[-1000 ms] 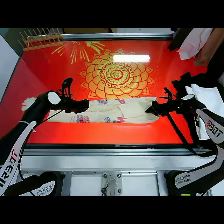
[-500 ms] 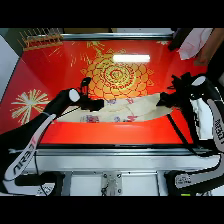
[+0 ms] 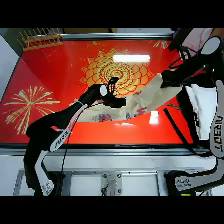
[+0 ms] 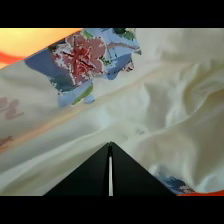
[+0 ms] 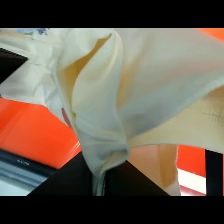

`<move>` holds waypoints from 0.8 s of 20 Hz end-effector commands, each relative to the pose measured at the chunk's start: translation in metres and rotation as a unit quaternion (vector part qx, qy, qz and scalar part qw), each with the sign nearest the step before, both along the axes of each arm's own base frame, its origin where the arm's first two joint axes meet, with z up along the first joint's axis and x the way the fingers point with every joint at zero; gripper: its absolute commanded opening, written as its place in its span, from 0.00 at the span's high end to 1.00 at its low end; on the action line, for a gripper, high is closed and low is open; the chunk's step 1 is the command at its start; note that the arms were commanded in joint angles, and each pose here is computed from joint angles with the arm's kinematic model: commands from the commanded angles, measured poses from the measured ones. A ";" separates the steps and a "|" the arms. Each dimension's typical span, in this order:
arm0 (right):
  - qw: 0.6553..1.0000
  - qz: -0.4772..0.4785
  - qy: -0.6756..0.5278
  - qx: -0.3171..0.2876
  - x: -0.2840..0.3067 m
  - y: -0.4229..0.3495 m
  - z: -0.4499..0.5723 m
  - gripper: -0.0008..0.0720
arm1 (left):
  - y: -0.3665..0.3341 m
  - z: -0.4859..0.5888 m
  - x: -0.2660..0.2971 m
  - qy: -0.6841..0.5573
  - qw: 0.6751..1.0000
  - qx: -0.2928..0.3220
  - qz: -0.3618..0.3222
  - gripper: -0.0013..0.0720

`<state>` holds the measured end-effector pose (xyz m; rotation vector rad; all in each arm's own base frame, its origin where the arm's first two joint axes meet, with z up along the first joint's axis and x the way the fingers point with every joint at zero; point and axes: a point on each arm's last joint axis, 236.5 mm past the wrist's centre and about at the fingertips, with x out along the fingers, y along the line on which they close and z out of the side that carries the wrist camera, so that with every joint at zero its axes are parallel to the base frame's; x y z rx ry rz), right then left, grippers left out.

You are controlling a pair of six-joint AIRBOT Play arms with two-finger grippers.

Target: Fold the clothes and pants, and hang the long-sleeved shirts on hangers.

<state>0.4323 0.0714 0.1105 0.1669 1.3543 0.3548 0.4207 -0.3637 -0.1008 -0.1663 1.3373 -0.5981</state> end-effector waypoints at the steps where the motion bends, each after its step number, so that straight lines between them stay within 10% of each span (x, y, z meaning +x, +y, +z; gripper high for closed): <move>1: 0.999 0.027 -0.038 -0.009 -0.001 0.033 0.035 0.97 | -0.020 -0.013 0.000 0.018 0.999 0.004 -0.028 0.97; 16: 0.988 0.124 -0.092 0.016 -0.014 0.144 0.046 0.97 | 0.056 0.053 0.070 -0.005 0.998 -0.015 0.057 0.97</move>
